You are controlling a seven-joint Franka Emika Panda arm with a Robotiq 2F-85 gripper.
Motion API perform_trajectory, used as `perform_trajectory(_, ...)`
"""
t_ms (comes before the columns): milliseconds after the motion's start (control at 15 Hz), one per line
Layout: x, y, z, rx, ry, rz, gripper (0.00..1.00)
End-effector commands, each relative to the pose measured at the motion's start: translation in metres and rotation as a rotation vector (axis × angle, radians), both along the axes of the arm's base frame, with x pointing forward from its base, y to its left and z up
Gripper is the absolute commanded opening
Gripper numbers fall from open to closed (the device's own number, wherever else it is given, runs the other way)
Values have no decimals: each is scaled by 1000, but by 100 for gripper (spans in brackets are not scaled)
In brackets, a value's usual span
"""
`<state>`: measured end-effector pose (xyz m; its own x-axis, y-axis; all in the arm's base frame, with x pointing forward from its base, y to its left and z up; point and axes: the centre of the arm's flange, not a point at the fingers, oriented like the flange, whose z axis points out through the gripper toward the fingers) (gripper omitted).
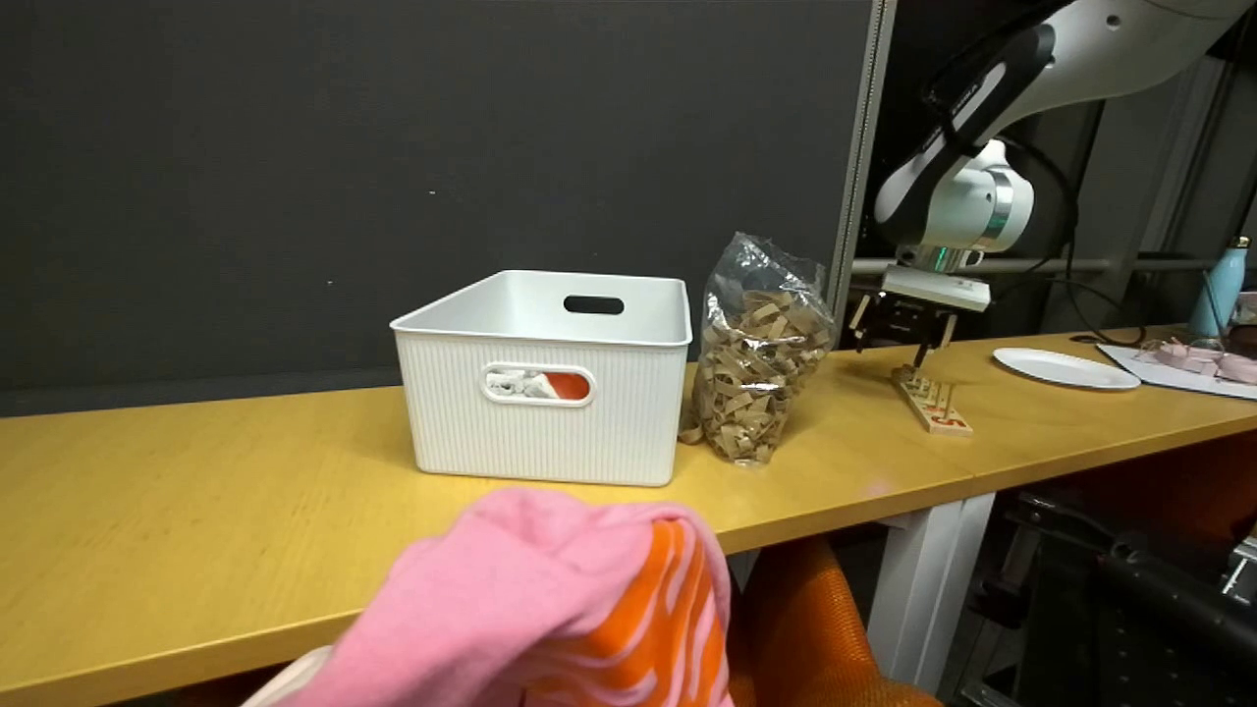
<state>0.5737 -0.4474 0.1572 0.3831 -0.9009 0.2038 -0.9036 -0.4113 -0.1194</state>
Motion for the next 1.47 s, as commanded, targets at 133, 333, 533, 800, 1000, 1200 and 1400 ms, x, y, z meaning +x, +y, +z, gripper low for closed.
perform_trajectory(133,-20,4,7,18,-12,-34,100)
perform_trajectory(333,-21,3,-3,32,-2,-38,100)
perform_trajectory(533,-22,3,-7,40,3,-38,100)
perform_trajectory(800,-23,3,-10,47,7,-42,87)
perform_trajectory(1000,-23,0,-13,51,10,-43,85)
perform_trajectory(1200,-24,-2,-16,53,12,-43,55)
perform_trajectory(1400,-27,-4,-17,55,16,-48,32)
